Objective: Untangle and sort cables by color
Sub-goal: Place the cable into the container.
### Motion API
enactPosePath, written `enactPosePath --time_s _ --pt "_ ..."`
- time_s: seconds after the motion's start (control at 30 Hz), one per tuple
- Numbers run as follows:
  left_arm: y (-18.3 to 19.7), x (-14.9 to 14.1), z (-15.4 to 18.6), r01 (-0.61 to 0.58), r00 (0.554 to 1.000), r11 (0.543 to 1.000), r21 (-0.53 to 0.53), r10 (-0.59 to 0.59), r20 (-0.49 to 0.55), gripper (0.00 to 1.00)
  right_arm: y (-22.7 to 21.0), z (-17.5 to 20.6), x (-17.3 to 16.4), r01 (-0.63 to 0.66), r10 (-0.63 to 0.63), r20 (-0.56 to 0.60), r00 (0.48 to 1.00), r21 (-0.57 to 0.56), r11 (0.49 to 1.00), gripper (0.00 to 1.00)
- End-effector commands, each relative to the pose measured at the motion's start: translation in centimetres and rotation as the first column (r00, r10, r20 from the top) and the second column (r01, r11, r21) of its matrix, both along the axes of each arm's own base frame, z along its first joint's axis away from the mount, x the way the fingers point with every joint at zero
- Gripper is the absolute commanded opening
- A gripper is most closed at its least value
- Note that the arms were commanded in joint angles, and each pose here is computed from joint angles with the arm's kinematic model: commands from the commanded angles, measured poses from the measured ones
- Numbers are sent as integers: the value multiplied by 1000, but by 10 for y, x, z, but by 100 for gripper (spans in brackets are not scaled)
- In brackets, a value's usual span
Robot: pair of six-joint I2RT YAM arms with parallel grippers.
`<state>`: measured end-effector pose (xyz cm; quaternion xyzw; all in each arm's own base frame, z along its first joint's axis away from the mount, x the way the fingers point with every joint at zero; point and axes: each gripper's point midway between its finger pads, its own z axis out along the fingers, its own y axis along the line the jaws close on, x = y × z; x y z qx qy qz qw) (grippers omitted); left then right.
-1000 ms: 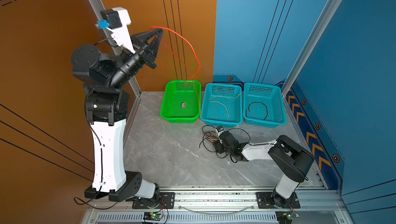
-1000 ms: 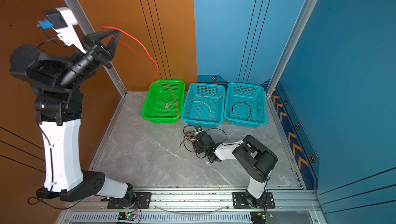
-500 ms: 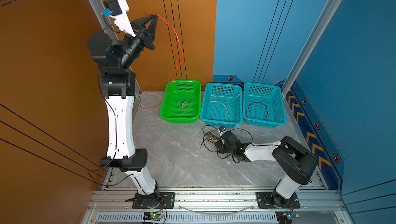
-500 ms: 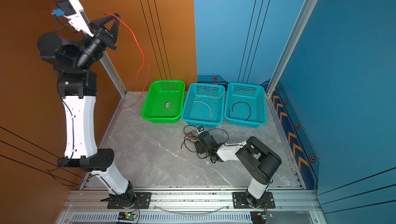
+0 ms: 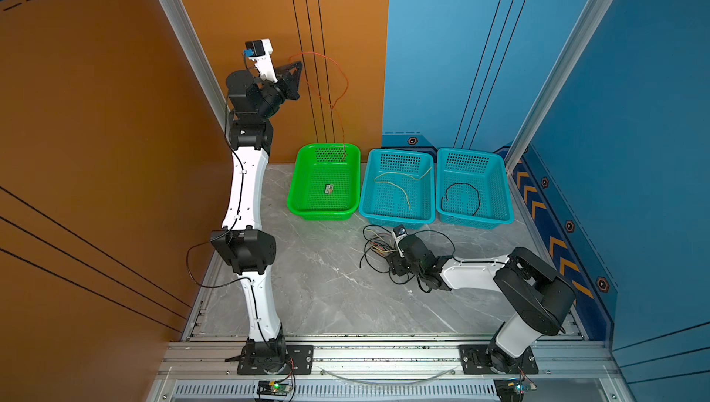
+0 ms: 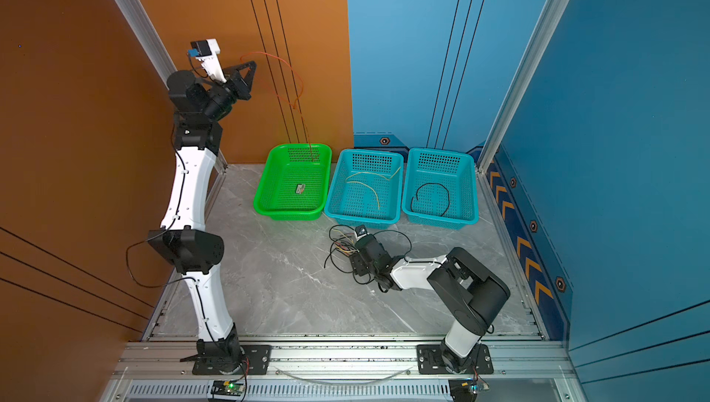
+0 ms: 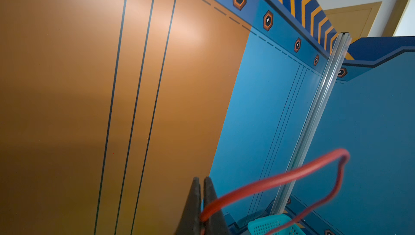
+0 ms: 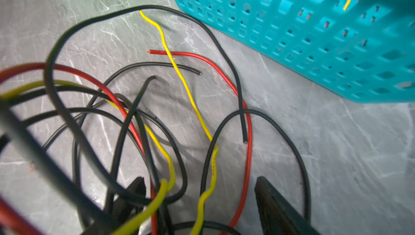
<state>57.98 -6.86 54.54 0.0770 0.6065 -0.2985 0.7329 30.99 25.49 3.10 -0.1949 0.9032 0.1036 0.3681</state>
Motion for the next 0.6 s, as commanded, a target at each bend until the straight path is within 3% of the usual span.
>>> enactPosePath --time_s 0.0,0.33,0.57 --pt "3 19 -38 -55 998 997 62 57 -28 0 -5 -4 -5 10 -10 -33 999 -5 1000 75" --pt "-13 41 -195 -93 949 975 202 148 -278 0 -5 -5 1 10 -11 -45 999 -16 1000 75" --pt "-17 37 -302 -103 849 942 318 250 -465 1 -6 0 2 9 -9 -47 999 -12 1000 75"
